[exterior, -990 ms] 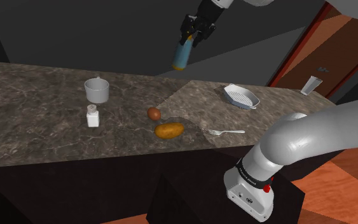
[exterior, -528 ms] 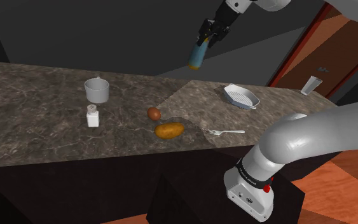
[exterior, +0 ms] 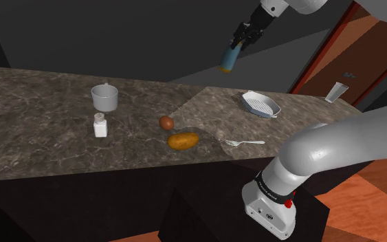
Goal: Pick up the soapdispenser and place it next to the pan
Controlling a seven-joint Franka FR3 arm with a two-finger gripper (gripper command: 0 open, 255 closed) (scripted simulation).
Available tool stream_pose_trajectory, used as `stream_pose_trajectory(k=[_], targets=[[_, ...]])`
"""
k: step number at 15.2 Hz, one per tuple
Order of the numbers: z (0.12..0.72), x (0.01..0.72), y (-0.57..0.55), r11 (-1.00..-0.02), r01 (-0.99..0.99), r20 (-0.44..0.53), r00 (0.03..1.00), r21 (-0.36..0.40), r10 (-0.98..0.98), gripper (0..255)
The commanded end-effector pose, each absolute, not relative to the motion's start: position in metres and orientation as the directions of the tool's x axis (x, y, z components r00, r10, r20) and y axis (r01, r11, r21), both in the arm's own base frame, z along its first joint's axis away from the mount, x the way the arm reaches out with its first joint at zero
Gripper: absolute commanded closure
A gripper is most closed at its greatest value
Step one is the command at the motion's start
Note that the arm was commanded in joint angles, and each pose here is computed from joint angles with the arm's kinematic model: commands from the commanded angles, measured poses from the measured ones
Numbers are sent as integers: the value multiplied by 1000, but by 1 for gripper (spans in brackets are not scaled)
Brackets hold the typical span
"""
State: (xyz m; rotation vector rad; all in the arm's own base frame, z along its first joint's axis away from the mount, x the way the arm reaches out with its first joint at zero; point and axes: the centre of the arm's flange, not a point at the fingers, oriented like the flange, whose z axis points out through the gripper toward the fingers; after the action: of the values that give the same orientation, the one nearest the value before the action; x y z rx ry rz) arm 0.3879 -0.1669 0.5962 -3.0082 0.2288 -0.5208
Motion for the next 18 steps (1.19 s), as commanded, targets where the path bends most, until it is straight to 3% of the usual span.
stream_pose_trajectory(k=[1,14,18], targets=[[594,383,-193,-986,-132,328,931,-103,-159,255],[595,361,-371,-986,-132,328,931,-103,-159,255],[574,361,-371,-986,-132,328,931,-103,-159,255]])
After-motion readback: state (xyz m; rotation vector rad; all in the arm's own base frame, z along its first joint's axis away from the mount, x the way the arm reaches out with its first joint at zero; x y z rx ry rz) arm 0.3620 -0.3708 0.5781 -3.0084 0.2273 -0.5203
